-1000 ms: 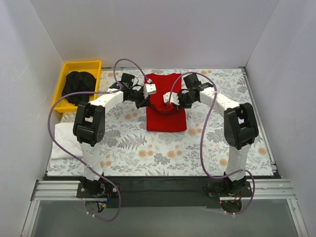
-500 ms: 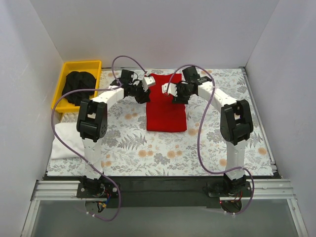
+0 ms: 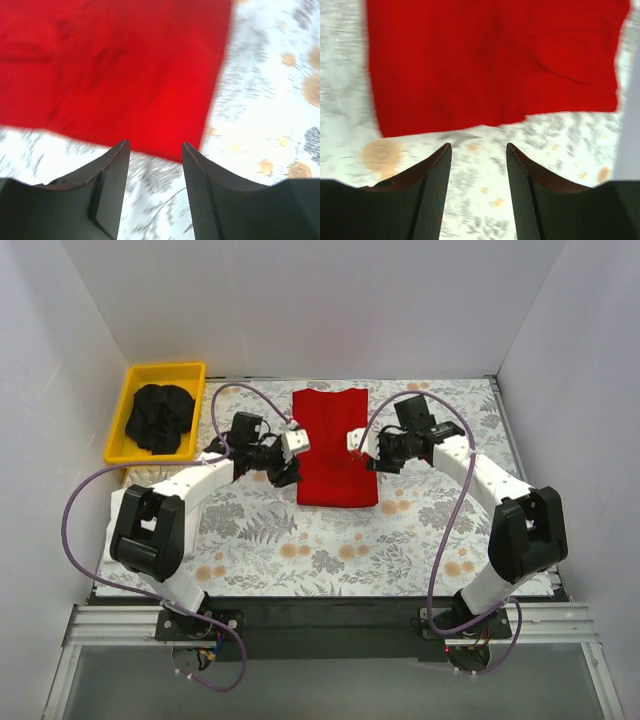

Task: Fold and stack the t-shirts
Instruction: Fold the tshirt

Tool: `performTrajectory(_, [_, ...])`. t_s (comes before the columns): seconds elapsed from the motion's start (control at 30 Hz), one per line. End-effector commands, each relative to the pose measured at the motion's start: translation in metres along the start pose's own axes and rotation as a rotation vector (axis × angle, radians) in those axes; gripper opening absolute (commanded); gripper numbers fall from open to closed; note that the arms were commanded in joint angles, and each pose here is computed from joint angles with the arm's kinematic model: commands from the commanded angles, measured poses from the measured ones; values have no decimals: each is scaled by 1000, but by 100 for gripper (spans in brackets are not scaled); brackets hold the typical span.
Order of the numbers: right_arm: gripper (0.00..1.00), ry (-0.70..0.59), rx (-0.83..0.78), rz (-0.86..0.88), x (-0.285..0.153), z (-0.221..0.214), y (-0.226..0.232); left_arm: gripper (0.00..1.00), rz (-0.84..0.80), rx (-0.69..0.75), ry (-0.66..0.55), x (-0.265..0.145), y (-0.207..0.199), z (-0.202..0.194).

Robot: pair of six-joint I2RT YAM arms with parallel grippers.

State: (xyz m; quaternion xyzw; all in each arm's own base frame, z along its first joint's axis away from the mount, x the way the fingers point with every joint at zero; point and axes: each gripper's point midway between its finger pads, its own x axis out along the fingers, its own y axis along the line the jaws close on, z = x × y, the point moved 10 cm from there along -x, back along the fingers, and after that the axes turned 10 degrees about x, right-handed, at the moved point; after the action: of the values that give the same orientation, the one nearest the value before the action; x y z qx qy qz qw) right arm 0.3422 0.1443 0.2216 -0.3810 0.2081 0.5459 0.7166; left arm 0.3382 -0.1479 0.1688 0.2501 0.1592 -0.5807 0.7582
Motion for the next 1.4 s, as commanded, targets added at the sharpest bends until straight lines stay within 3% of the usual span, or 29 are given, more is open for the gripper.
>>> performTrajectory(0.0, [56,-4,-27,124,22,-6,41,45,-46,228,-30,10,-25,-2])
performTrajectory(0.13, [60,33,-28,146,42,-12,58,47,-76,301,-11,26,-38,-10])
performTrajectory(0.53, [62,98,-26,230,74,-37,80,46,-143,314,85,52,-63,-50])
performTrajectory(0.67, [62,110,-30,250,75,-42,90,40,-151,317,95,53,-65,-55])
performTrajectory(0.8, [59,151,-39,251,79,-51,98,25,-157,300,110,55,-66,-59])
performTrajectory(0.9, [41,168,-50,226,82,-56,100,13,-158,289,110,54,-67,-59])
performTrajectory(0.93, [23,181,-38,214,81,-57,99,6,-152,278,105,52,-66,-55])
performTrajectory(1.0, [2,181,-25,192,76,-52,96,0,-154,266,91,48,-65,-47])
performTrajectory(1.2, [1,101,0,145,22,-10,86,0,-185,251,-2,12,-65,9])
performTrajectory(1.37, [1,100,-14,164,-14,8,105,0,-279,249,8,-19,-93,31])
